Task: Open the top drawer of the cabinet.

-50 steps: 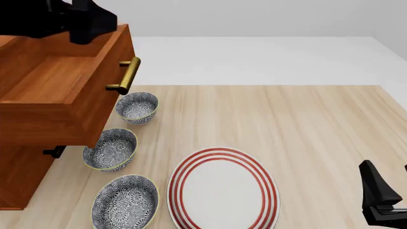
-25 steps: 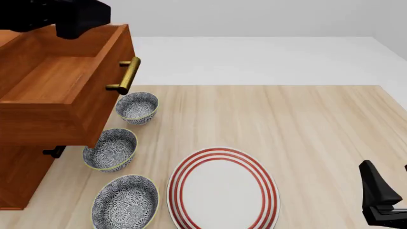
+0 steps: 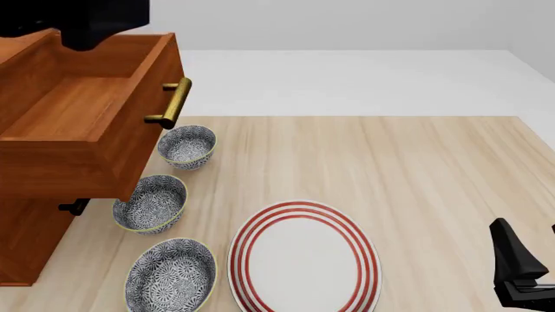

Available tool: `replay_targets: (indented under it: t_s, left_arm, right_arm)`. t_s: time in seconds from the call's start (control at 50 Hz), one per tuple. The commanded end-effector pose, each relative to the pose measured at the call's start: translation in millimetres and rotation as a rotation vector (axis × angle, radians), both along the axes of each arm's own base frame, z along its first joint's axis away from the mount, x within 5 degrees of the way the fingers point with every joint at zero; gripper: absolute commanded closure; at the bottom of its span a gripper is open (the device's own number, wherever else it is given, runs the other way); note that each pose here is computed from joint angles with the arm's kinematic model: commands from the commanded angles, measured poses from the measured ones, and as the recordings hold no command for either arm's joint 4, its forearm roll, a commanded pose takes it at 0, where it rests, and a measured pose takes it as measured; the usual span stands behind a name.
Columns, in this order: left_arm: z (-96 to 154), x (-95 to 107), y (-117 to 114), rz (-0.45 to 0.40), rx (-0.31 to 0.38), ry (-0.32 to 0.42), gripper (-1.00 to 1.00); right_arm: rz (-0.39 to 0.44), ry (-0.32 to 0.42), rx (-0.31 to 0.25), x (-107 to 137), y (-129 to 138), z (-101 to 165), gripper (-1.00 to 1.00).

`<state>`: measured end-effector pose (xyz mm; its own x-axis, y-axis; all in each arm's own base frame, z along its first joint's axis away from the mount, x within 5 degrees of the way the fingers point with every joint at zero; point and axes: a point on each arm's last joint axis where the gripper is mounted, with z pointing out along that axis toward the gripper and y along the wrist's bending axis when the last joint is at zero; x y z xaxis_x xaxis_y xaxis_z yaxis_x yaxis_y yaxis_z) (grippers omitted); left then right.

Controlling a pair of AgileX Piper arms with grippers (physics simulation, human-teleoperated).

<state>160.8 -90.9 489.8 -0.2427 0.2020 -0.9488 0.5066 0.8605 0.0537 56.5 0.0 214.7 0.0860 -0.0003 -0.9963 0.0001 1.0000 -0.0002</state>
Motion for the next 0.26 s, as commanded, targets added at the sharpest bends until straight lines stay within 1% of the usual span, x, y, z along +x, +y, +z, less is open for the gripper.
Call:
replay_targets:
  t_s: [0.02, 0.26]
  left_arm:
    - [0.2, -4.3, -2.2, -0.022, 0.001, -0.001, -1.00]
    - [-4.9, -3.0, -4.9, -0.028, -0.002, 0.016, -1.00]
  right_arm:
    - [0.000, 0.000, 0.000, 0.0, 0.0, 0.0, -1.00]
    - [0.000, 0.000, 0.000, 0.0, 0.0, 0.0, -1.00]
